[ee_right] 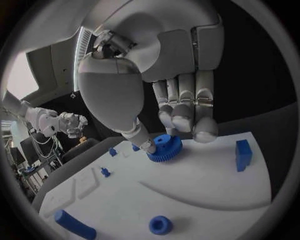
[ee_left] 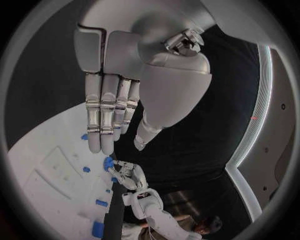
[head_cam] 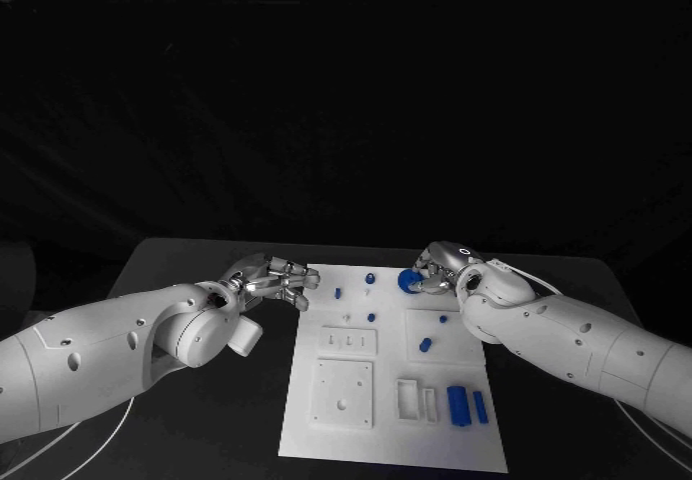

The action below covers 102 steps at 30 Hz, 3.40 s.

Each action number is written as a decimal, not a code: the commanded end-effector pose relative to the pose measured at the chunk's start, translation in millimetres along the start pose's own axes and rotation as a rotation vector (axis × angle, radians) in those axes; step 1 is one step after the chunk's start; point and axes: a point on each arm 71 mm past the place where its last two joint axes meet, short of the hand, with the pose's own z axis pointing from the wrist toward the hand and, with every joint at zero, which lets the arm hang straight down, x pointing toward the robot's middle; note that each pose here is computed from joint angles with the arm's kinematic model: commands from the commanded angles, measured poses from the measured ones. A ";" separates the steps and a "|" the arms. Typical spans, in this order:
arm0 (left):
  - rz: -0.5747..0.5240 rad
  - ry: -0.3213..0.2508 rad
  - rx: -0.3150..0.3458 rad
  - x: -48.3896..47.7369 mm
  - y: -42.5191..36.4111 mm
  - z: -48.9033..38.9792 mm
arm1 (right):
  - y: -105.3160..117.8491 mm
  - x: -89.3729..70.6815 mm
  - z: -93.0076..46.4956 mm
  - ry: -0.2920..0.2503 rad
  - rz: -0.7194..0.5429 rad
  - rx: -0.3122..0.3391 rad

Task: Assemble the parts on the task board

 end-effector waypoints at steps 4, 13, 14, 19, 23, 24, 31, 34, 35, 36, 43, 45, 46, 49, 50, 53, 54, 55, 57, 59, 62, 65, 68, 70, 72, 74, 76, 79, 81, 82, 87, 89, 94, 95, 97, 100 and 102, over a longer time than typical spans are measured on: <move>0.005 0.016 0.007 0.9 -0.9 -0.6 | 18.5 -14.4 -9.0 -0.136 0.016 -0.047; 0.006 0.015 0.007 0.8 -1.0 -1.8 | 51.9 -17.0 -19.5 -0.170 0.013 -0.144; 0.006 0.015 0.007 0.8 -1.0 -1.9 | 54.7 -16.1 -20.2 -0.169 0.013 -0.151; 0.006 0.015 0.007 1.0 -1.0 -2.1 | 68.9 -4.8 -21.4 -0.152 0.001 -0.183; 0.006 0.018 0.008 1.8 -1.3 -1.6 | 76.4 8.4 -19.4 -0.128 -0.008 -0.193; 0.006 0.019 0.008 2.0 -1.3 -1.4 | 77.5 11.0 -18.9 -0.124 -0.010 -0.194; 0.006 0.023 0.008 2.8 -1.3 -0.4 | 82.8 30.6 -14.4 -0.085 -0.030 -0.193; 0.006 0.023 0.008 2.9 -1.4 -0.2 | 82.4 35.7 -11.9 -0.074 -0.039 -0.185; 0.006 0.023 0.008 3.0 -1.4 -0.2 | 82.1 37.4 -10.9 -0.070 -0.042 -0.182; 0.006 0.024 0.008 3.1 -1.4 -0.1 | 81.8 39.0 -9.9 -0.067 -0.044 -0.178; 0.006 0.026 0.008 3.7 -1.5 0.4 | 80.0 45.8 -5.4 -0.050 -0.058 -0.162; 0.006 0.026 0.008 3.6 -1.5 0.4 | 79.7 47.2 -4.6 -0.046 -0.061 -0.158; 0.006 0.026 0.008 3.6 -1.5 0.5 | 79.6 47.7 -4.3 -0.045 -0.061 -0.156; 0.006 0.028 0.008 4.0 -1.5 0.7 | 79.6 49.8 -2.8 -0.040 -0.064 -0.150; 0.006 0.029 0.008 4.2 -1.6 0.8 | 79.8 50.6 -2.4 -0.038 -0.065 -0.149; 0.006 0.030 0.008 4.6 -1.6 1.3 | 80.8 52.6 -1.7 -0.032 -0.062 -0.148; 0.006 0.030 0.007 4.7 -1.6 1.4 | 81.3 53.4 -1.6 -0.030 -0.060 -0.148; 0.006 0.030 0.007 4.7 -1.6 1.5 | 81.5 53.7 -1.5 -0.029 -0.059 -0.148; 0.006 0.031 0.007 4.9 -1.6 1.8 | 82.4 55.7 -1.4 -0.020 -0.050 -0.147; 0.006 0.032 0.007 5.0 -1.6 1.9 | 83.1 57.0 -1.4 -0.013 -0.044 -0.147; 0.006 0.032 0.007 5.2 -1.6 2.1 | 83.6 57.8 -1.6 -0.009 -0.036 -0.147; 0.006 0.032 0.006 5.0 -1.5 2.1 | 83.3 58.1 -2.0 -0.004 -0.029 -0.146; 0.006 0.032 0.006 4.7 -1.5 2.0 | 82.5 57.6 -2.7 -0.004 -0.023 -0.145; 0.006 0.032 0.006 4.6 -1.4 1.9 | 81.3 56.7 -3.4 -0.005 -0.021 -0.144; 0.006 0.031 0.005 4.3 -1.3 1.8 | 79.5 55.9 -4.2 -0.006 -0.020 -0.142; 0.007 0.030 0.005 3.9 -1.2 1.6 | 77.3 55.2 -5.0 -0.005 -0.020 -0.139; 0.007 0.029 0.004 3.4 -1.0 1.3 | 75.0 54.3 -5.9 -0.005 -0.019 -0.136; 0.007 0.027 0.004 2.9 -0.9 0.9 | 72.0 52.6 -7.6 -0.012 -0.017 -0.133; 0.007 0.026 0.003 2.6 -0.8 0.8 | 70.1 50.7 -9.1 -0.023 -0.012 -0.132; 0.007 0.026 0.003 2.4 -0.8 0.7 | 69.0 49.3 -10.1 -0.032 -0.009 -0.132; 0.008 0.019 0.002 -0.2 -0.2 -0.3 | 60.0 37.2 -17.0 -0.093 0.021 -0.131; 0.008 0.013 0.001 -2.4 0.2 -0.9 | 54.4 27.1 -20.5 -0.128 0.048 -0.132; 0.010 0.000 0.000 -7.1 1.2 -2.0 | 40.1 0.6 -26.1 -0.172 0.125 -0.135; 0.010 -0.002 0.000 -7.9 1.3 -2.3 | 36.2 -5.3 -27.0 -0.176 0.142 -0.136; 0.011 -0.006 0.000 -9.2 1.6 -2.7 | 27.3 -15.5 -28.5 -0.172 0.176 -0.147; 0.011 -0.007 0.003 -10.3 1.6 -3.4 | 11.2 -25.6 -29.8 -0.143 0.220 -0.172; 0.011 -0.008 0.007 -10.7 1.5 -3.9 | 0.7 -29.8 -29.9 -0.123 0.243 -0.188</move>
